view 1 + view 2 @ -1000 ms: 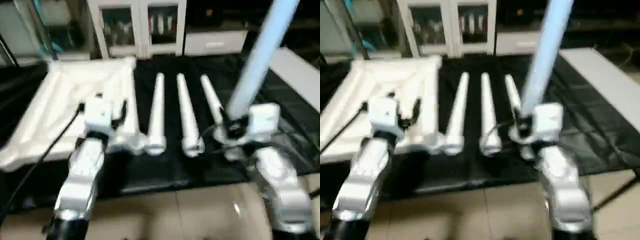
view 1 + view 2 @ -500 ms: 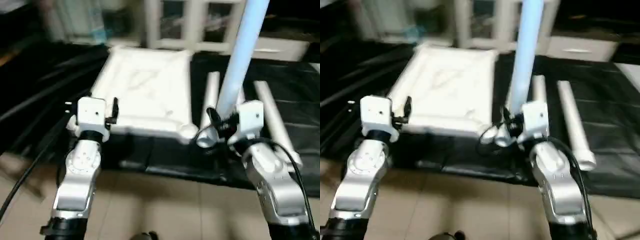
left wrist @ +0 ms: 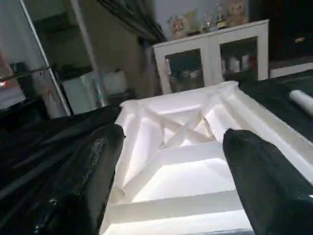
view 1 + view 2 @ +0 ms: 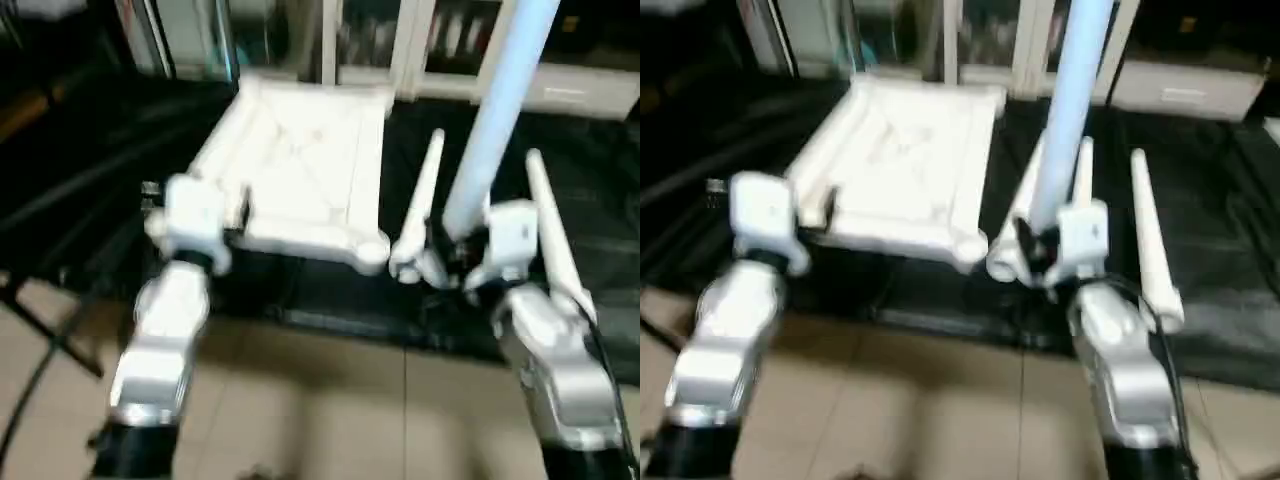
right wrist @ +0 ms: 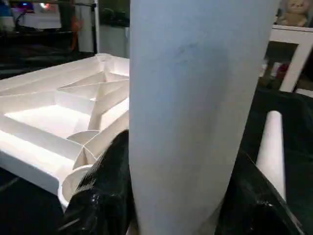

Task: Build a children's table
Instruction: Pick table leg

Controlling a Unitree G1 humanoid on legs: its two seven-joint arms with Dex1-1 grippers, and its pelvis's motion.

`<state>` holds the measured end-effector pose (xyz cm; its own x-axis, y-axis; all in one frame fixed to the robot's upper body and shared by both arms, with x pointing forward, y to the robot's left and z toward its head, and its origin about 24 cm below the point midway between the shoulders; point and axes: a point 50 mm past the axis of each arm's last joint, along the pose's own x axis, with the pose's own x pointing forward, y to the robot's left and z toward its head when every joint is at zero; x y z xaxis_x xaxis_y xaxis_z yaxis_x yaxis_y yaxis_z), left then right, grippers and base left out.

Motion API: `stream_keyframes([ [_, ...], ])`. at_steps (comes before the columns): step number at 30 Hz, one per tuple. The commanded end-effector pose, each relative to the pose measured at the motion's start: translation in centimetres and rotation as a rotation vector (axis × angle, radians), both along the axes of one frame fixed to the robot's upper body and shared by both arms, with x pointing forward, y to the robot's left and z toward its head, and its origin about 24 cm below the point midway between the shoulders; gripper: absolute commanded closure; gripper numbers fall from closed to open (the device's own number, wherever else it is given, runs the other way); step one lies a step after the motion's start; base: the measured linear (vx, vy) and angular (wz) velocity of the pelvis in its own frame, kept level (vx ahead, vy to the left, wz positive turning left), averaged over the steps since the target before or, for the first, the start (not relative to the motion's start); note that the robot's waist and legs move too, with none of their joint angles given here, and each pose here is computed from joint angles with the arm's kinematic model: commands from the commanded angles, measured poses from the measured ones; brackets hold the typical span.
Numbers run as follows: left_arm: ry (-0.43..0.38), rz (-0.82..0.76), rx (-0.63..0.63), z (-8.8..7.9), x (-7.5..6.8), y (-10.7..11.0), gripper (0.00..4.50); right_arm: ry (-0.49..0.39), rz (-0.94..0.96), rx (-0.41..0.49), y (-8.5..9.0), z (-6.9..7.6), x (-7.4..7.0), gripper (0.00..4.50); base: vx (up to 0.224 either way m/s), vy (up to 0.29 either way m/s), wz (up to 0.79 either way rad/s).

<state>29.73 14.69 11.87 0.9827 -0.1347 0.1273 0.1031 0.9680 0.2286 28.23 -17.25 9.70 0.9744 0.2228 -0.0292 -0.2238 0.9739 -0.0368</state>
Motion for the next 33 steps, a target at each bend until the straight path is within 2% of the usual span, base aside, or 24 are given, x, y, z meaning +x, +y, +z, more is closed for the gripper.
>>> stream_keyframes([
  [1, -0.012, 0.002, 0.007, 0.5, 0.1, 0.5, 0.80, -0.039, 0.026, 0.012, 0.6, 1.0, 0.1, 2.65, 0.024, 0.084, 0.23],
  [5, 0.010, -0.038, 0.005, 0.3, 0.0, 0.4, 0.80, -0.047, 0.017, 0.044, 0.7, 1.1, 0.2, 2.65, 0.094, 0.091, 0.47],
  [12, 0.027, -0.057, 0.001, -0.2, -0.2, 0.2, 0.80, -0.061, 0.019, 0.034, 0.5, 1.3, 0.3, 2.65, 0.123, 0.001, 0.12],
  [17, 0.060, -0.138, -0.016, -0.7, -1.1, -0.3, 0.80, -0.043, -0.005, 0.026, 0.5, 1.0, 0.5, 2.65, 0.128, -0.085, 0.01],
  [22, 0.096, -0.186, -0.053, -1.7, -1.4, -0.9, 0.80, -0.038, 0.000, 0.001, 0.4, 1.2, -0.3, 2.65, 0.127, 0.095, -0.01],
  [28, 0.110, -0.236, -0.062, -2.4, -1.9, -2.4, 0.80, -0.011, -0.022, 0.049, -0.4, 1.2, -1.6, 2.65, 0.143, 0.032, -0.10],
  [33, 0.115, -0.212, -0.095, -2.9, -2.5, -3.0, 0.80, -0.003, -0.001, 0.021, -0.6, 1.2, -1.3, 2.65, 0.181, -0.053, -0.58],
])
